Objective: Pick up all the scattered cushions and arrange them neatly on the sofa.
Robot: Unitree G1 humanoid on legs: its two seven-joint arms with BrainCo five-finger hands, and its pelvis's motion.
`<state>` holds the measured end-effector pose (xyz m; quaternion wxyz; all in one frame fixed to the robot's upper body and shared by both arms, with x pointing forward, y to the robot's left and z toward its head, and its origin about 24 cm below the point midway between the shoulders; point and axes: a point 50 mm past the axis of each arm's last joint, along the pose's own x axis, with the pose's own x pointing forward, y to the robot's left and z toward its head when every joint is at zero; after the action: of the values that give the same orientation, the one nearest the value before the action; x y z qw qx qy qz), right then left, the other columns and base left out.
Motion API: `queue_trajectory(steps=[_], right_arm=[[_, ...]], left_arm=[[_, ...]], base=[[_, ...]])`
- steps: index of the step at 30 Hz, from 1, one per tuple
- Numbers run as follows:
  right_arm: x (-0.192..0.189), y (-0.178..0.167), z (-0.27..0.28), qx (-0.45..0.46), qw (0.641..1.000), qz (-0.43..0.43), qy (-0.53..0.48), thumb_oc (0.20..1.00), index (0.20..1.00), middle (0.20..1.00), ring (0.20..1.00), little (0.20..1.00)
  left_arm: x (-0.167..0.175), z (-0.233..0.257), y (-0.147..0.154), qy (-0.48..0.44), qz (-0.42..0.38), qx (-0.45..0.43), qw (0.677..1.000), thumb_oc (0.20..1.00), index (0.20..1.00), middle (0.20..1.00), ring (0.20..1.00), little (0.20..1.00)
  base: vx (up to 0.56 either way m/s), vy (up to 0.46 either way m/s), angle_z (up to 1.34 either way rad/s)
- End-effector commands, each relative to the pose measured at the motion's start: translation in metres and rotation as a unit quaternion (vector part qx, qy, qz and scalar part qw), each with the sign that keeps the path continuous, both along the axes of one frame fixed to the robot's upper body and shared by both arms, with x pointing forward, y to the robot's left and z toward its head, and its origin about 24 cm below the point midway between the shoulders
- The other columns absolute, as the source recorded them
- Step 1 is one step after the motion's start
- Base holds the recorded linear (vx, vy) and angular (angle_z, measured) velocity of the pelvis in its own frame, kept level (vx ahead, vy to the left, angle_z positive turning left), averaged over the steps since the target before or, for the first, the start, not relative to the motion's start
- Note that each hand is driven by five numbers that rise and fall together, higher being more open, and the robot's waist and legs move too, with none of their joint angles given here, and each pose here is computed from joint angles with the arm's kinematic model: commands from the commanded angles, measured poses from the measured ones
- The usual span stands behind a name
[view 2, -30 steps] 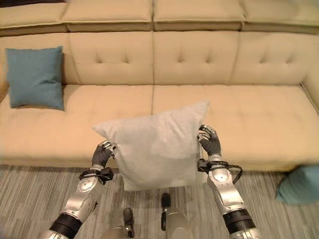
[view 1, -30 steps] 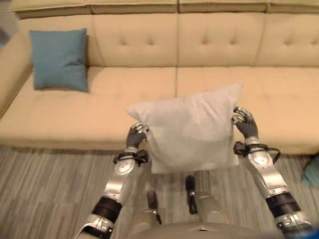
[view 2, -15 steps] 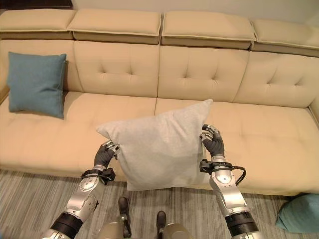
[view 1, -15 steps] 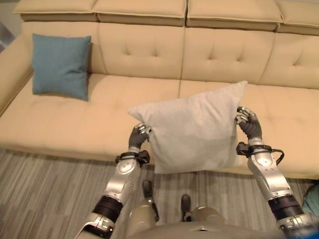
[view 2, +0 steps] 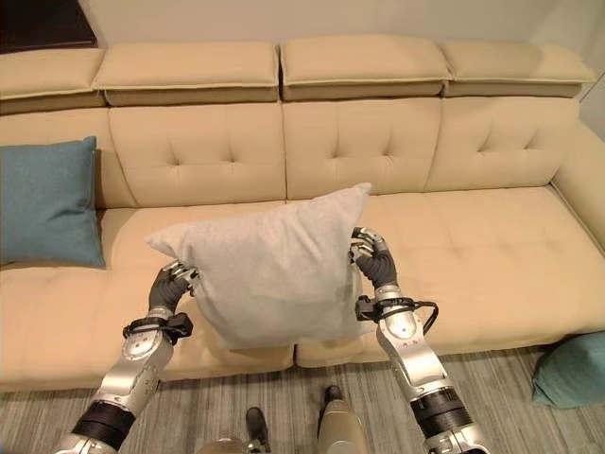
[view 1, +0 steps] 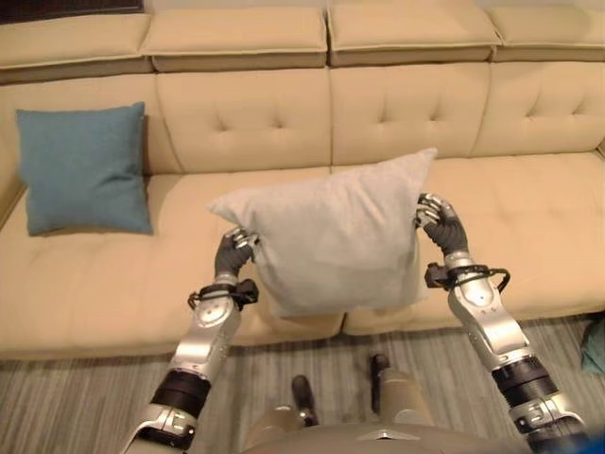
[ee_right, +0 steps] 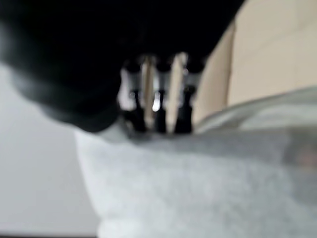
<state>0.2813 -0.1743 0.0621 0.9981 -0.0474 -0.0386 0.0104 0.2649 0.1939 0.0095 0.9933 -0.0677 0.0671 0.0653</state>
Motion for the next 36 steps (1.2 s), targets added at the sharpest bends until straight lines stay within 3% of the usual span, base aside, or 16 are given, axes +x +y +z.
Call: queue_trajectory(steps=[1,14,19,26,36], right_arm=[[0.009,0.023,0.047,0.020,0.991,0.058,-0.119,0.200,0.200,0.200,0.200,0.200],[-0.003,-0.008,0.030,0.002,0.996,0.004,-0.087,0.200,0.200,0.200,0.200,0.200],[0.000,0.001,0.037,0.002,0.994,0.016,-0.104,0.200,0.200,0.200,0.200,0.200],[0.007,0.022,0.043,0.020,0.992,0.049,-0.112,0.200,0.200,0.200,0.200,0.200],[0.011,0.018,0.052,0.016,0.991,0.043,-0.129,0.200,0.200,0.200,0.200,0.200]], left_arm=[[0.016,0.046,-0.049,-0.124,-0.102,-0.035,0.986,0.200,0.200,0.200,0.200,0.200],[0.016,0.036,-0.064,-0.098,-0.131,-0.032,0.986,0.200,0.200,0.200,0.200,0.200],[0.015,0.042,-0.065,-0.114,-0.143,-0.029,0.983,0.200,0.200,0.200,0.200,0.200],[0.019,0.050,-0.044,-0.130,-0.107,-0.011,0.986,0.200,0.200,0.200,0.200,0.200],[0.025,0.063,-0.046,-0.161,-0.107,-0.007,0.981,0.200,0.200,0.200,0.200,0.200]], base=[[0.25,-0.133,0.10],[0.17,-0.043,0.22],[0.16,0.245,-0.35],[0.04,0.120,-0.71],[0.09,-0.014,-0.07]])
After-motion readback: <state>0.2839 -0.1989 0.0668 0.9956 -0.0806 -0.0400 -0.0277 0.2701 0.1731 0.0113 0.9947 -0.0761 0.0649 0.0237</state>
